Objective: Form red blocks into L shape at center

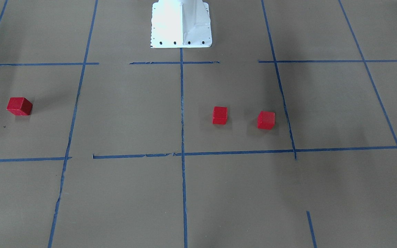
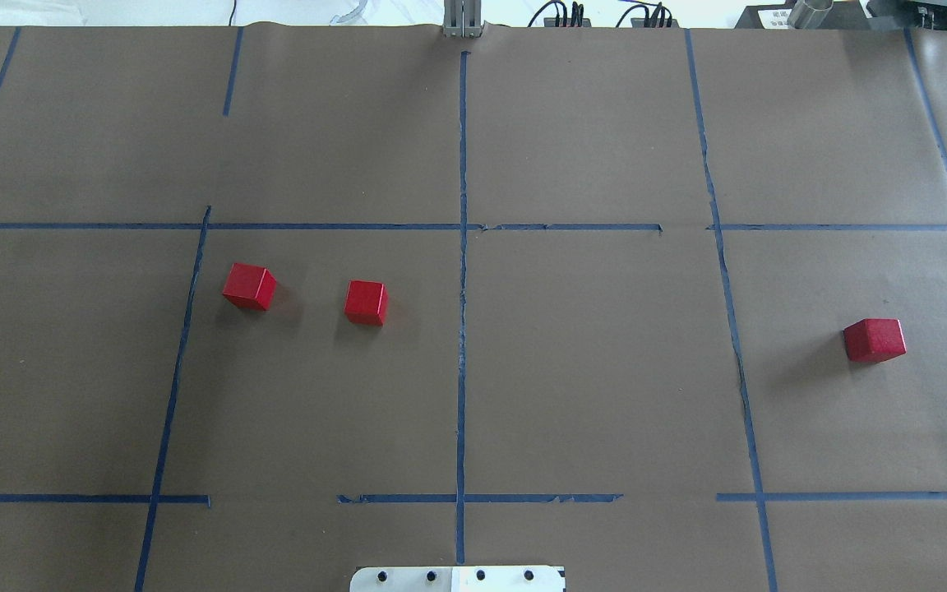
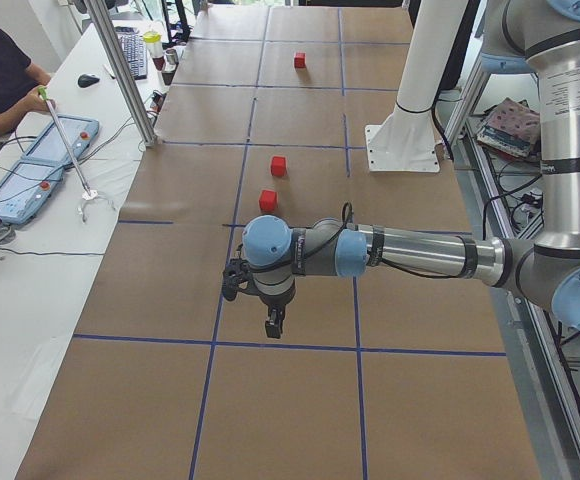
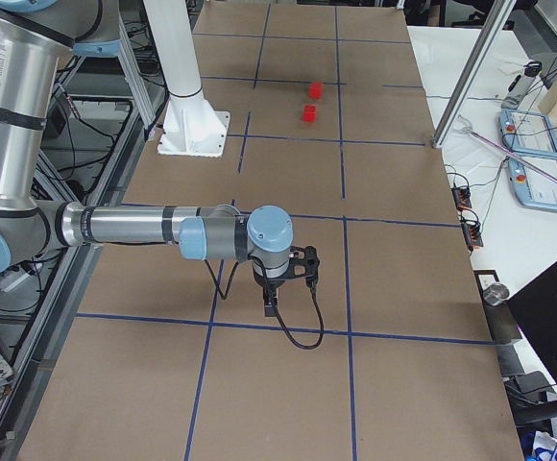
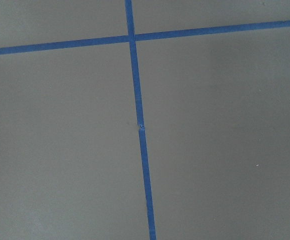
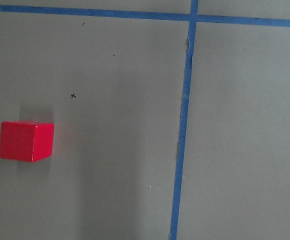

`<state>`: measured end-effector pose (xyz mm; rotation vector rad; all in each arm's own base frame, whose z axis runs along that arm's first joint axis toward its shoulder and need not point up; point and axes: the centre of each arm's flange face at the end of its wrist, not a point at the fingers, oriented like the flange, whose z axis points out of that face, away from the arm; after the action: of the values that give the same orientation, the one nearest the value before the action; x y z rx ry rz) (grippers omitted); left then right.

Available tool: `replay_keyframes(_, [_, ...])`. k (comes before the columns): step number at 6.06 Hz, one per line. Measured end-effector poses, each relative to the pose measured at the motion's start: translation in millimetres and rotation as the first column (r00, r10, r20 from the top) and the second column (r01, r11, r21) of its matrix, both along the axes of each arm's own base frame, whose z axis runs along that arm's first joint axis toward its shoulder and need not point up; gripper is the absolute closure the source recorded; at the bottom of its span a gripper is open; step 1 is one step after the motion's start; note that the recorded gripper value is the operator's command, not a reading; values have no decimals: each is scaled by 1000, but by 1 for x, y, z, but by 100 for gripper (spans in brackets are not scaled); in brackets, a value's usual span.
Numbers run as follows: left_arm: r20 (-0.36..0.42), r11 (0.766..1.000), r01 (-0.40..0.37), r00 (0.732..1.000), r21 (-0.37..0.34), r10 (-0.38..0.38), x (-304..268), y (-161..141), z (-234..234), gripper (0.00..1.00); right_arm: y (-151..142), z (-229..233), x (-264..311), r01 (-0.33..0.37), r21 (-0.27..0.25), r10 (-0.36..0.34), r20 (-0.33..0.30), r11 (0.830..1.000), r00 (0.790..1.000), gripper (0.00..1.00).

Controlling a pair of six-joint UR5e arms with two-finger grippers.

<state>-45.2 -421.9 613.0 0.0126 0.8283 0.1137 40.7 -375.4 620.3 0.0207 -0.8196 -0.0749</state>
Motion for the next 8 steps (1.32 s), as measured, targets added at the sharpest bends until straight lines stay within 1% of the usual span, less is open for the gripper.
replay_keyframes(2, [0,1000,-1,1000,-4,1,0,3,2,0,2,0,0,0,-2,0,4,1000,1000,0])
replay_keyframes(3, [-1,1000,-1,1000,-6,1,0,5,3,0,3,-2,-4,8,-2,-8,20,1000,1000,0])
replay_keyframes(4, [-1,1000,-1,1000,-6,1,0,6,3,0,-1,-7,-22,52,32,-53,37,998,998,0])
replay_keyframes(5, [-1,1000,-1,1000,-7,1,0,6,4,0,-7,-14,-48,115,99,-119,40,988,992,0])
replay_keyframes(6, [-1,1000,-1,1000,-9,1,0,7,5,0,-10,-20,-69,152,139,-159,40,979,986,0])
replay_keyframes(7, [-1,1000,0,1000,-11,0,0,7,5,0,-17,-30,-90,149,121,-156,48,981,987,0])
replay_keyframes(8, [-1,1000,0,1000,-12,0,0,7,6,0,-29,-44,-112,122,78,-126,54,989,991,0])
